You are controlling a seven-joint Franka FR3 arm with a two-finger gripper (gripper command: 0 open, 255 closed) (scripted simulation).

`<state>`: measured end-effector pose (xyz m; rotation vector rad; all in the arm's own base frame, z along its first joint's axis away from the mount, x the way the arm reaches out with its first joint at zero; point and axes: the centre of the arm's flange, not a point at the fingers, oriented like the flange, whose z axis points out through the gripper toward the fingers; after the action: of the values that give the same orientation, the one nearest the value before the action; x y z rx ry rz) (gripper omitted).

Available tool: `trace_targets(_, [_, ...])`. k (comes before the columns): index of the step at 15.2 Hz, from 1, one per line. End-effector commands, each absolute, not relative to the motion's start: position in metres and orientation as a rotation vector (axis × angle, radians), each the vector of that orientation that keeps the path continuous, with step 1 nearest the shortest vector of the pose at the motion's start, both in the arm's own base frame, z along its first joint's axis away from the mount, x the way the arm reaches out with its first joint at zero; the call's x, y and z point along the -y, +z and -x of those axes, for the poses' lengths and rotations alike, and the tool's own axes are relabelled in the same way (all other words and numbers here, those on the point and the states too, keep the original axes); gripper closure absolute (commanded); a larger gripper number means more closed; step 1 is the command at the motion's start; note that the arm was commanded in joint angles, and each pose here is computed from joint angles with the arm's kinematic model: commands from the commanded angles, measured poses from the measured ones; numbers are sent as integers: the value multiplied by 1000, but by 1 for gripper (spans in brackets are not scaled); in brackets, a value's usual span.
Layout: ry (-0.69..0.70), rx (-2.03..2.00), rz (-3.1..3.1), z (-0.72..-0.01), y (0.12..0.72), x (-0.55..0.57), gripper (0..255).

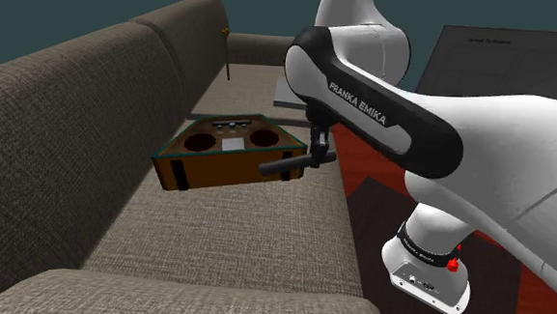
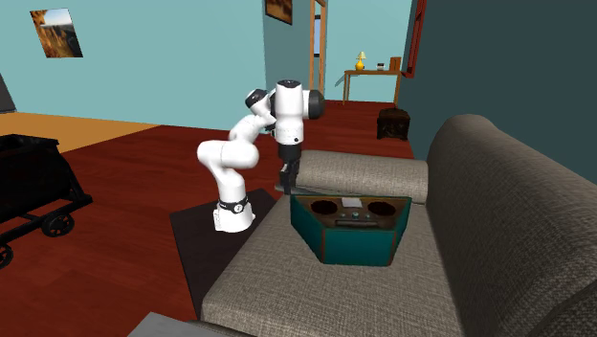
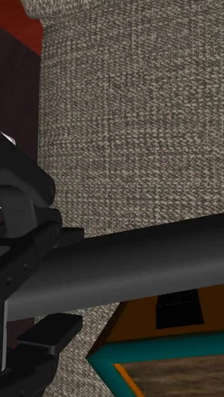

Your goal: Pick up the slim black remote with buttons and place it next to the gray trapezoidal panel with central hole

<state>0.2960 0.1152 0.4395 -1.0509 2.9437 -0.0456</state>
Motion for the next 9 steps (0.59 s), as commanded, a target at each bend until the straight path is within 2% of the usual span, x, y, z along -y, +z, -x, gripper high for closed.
trace_targets(1, [-51,-2937,1048,-320,438,-100,255])
trace_targets(9, [-51,-2937,1048,-410,438,-45,255])
